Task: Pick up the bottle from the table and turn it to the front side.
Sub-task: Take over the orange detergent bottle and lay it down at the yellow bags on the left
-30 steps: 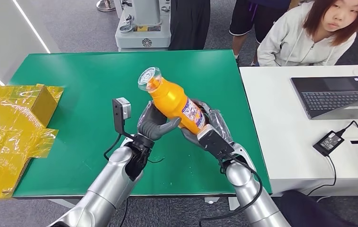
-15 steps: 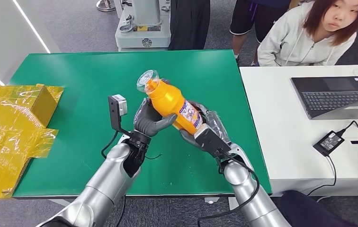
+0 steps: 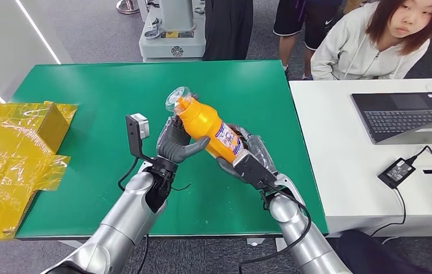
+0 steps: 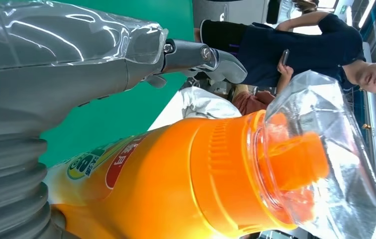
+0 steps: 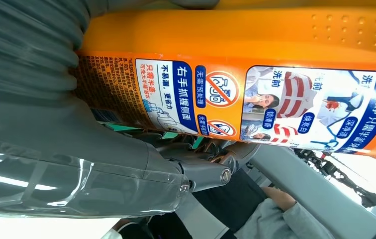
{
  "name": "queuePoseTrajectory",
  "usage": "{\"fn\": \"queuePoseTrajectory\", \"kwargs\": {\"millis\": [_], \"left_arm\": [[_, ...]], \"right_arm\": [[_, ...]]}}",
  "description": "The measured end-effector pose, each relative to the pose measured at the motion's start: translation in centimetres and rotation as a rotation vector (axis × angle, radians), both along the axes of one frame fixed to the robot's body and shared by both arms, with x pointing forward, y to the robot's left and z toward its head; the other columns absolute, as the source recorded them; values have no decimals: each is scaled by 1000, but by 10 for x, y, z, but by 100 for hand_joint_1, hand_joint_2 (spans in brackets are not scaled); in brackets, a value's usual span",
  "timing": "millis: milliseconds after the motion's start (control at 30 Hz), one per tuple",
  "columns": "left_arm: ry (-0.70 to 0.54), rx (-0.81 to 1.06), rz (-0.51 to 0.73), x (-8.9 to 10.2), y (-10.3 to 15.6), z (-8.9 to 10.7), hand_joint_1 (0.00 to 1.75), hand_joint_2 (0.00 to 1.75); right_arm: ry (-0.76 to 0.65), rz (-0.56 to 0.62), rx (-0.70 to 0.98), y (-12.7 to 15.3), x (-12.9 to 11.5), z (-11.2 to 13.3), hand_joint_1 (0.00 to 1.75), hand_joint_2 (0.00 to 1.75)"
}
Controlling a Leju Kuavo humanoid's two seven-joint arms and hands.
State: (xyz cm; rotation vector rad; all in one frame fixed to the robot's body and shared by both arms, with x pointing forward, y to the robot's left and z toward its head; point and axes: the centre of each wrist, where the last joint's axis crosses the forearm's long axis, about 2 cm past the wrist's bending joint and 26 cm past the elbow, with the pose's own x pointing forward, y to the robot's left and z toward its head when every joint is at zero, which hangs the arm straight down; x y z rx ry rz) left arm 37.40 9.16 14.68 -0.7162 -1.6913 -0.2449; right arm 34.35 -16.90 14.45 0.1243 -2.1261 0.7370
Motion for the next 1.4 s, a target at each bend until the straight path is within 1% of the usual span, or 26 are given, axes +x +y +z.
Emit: {"fn": "queuePoseTrajectory", "kwargs": {"millis": [1400], "left_arm": [[-10,-5,16,3,4,3,0,175]], "right_arm": [[12,-2,-5,0,0,-3,175,175]]}}
